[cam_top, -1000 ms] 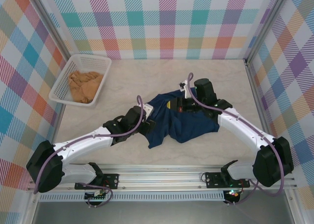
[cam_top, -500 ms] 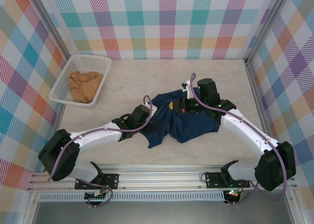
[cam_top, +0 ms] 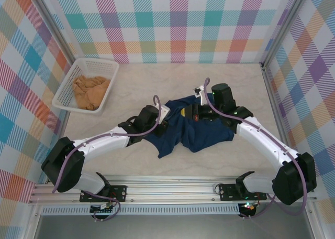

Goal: Fold the inside-out t-shirt

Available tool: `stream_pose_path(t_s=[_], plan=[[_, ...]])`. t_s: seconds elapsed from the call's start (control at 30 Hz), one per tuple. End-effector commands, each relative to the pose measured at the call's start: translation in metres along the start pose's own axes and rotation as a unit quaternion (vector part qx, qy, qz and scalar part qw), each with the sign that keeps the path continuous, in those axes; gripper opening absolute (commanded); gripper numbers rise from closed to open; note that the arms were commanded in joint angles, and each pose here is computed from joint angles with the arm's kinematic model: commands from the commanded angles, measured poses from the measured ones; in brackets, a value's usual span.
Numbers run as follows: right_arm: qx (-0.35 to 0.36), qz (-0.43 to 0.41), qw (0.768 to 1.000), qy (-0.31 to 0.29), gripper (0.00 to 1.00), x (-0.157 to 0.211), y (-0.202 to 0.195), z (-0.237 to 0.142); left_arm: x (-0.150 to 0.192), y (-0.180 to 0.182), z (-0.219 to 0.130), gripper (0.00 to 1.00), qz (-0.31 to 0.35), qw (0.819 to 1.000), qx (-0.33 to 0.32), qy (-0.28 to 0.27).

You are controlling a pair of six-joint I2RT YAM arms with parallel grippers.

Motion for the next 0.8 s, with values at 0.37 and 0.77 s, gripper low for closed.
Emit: stream_pose_path(t_s=[0.37, 0.77], plan=[[0.036, -0.048, 0.997, -0.039, 0.00, 0.009, -0.012, -0.030, -0.015, 0.006, -0.052, 0.00, -0.048, 0.993, 0.052, -0.092], [0.059, -0.062, 0.994, -0.063, 0.00, 0.029, -0.023, -0.040, 0.005, 0.003, -0.094, 0.00, -0.140, 0.985, 0.072, -0.074]])
Point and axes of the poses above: each hand's point on the last joint's axis, 136 mm out from that joint toward the fingers, its own z axis out along the fingers, its own y axis along the line the jaws close on, x = y × z, the point moved 10 cm from there along -z, back along the fingers, and after that the axes turned 10 degrees about z, right-handed, at the moved point
